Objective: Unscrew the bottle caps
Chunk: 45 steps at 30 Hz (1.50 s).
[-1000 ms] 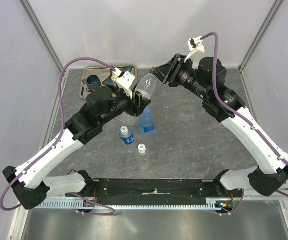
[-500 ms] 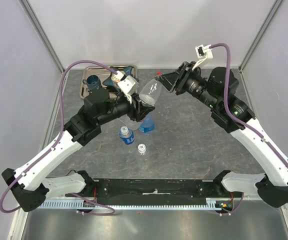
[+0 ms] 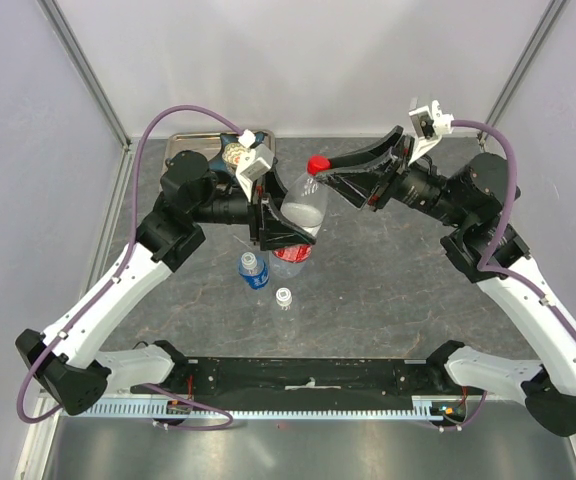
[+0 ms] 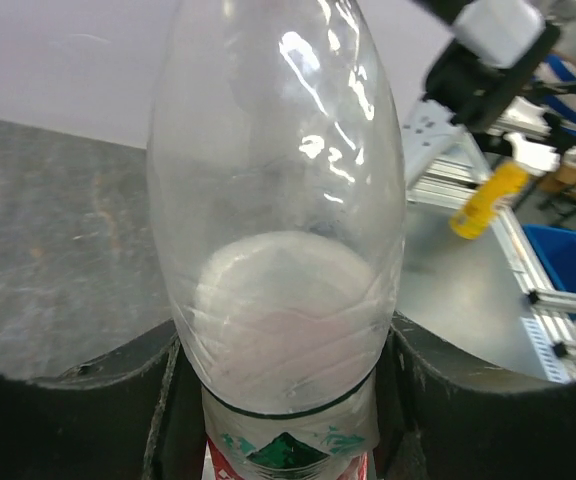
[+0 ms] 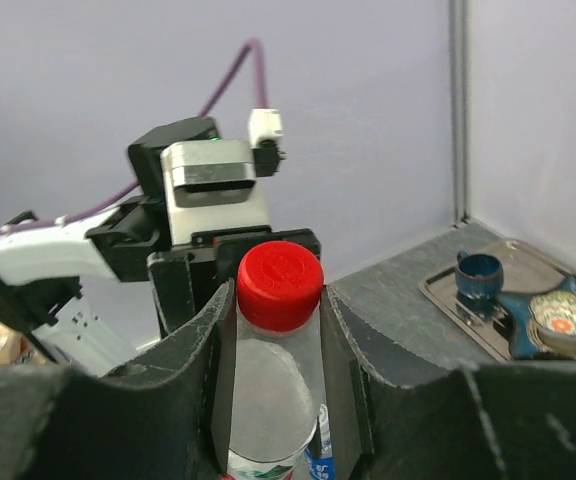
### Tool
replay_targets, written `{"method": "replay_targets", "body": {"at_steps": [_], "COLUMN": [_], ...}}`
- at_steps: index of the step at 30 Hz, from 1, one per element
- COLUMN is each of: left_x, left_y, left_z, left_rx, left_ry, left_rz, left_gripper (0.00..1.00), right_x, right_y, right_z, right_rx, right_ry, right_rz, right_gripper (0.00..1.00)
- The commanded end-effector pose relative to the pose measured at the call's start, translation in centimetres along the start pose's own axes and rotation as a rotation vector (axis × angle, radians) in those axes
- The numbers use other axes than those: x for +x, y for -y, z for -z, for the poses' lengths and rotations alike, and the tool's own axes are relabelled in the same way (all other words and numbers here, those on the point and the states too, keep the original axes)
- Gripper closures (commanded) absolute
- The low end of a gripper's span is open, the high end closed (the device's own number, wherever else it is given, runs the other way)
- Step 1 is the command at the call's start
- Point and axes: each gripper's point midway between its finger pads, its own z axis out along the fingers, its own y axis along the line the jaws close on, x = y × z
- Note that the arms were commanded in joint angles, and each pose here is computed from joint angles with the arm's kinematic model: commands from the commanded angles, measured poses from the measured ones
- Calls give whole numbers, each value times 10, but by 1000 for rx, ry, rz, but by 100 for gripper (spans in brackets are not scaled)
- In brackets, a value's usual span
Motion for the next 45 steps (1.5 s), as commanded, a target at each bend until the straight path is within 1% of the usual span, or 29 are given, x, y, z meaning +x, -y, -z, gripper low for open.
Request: {"method": "replay_targets", "body": {"at_steps": [1,9,11,14,15,16,17,18,19,20,21,23,24,26,28,29,30,32,33,35,36,38,39,42,45], "left_x": [-18,-19,-18,-19,-16,-18,-18,-14,-16,-16,-13,-13,-15,-13,-11,-8,-7,-2,-2,0,-2,-1,-3,-4,-5], "left_y": [62,61,60,55,47,43,37,24,18,13,-3,-10,-22,-26,-39,-38,-49,-52,-61,-65,-74,-78,-85,-88,-89], "left_z": [14,23,24,23,21,21,20,19,19,18,19,18,20,19,21,18,20,15,18,14,20,18,22,22,21], "left_rx": [320,325,323,294,246,216,181,104,65,25,-68,-134,-205,-246,-332,-342,-409,-444,-511,-557,-635,-674,-730,-788,-805], "left_ry": [-12,-16,-16,-11,-17,-13,-13,-22,-20,-24,-31,-39,-36,-51,-73,-92,-107,-144,-152,-164,-163,-175,-172,-173,-172], "left_rz": [-31,-32,-32,-29,-16,-26,-29,-26,-37,-44,-64,-91,-120,-129,-142,-170,-201,-225,-236,-256,-265,-281,-290,-315,-323], "left_gripper": [83,86,86,87,87,87,87,86,86,85,85,85,85,85,84,84,84,84,84,84,84,84,84,85,85], "right_x": [20,26,28,23,19,15,10,8,-2,-7,-12,-27,-31,-41,-47,-50,-52,-50,-50,-40,-39,-29,-26,-17,-12], "right_y": [-22,-38,-37,-28,-21,-18,-16,-12,-9,-8,-8,-5,-4,4,9,13,17,24,31,43,49,58,60,69,74], "right_z": [-1,10,12,11,10,10,10,11,14,14,15,15,16,15,14,14,13,9,8,3,3,0,-1,-3,-4], "right_rx": [-212,-312,-305,-230,-182,-148,-127,-92,-44,-27,-10,38,56,116,156,180,204,237,269,312,344,376,383,419,439], "right_ry": [-66,-100,-103,-80,-68,-64,-46,-44,-12,3,17,56,68,95,112,123,130,117,121,89,93,71,67,57,48], "right_rz": [93,106,99,87,82,73,75,64,65,58,51,25,15,-9,-46,-54,-78,-103,-128,-153,-164,-192,-202,-227,-238], "right_gripper": [100,100,100,100,89,50,38,26,8,2,2,2,2,2,2,2,2,2,2,5,6,9,10,14,17]}}
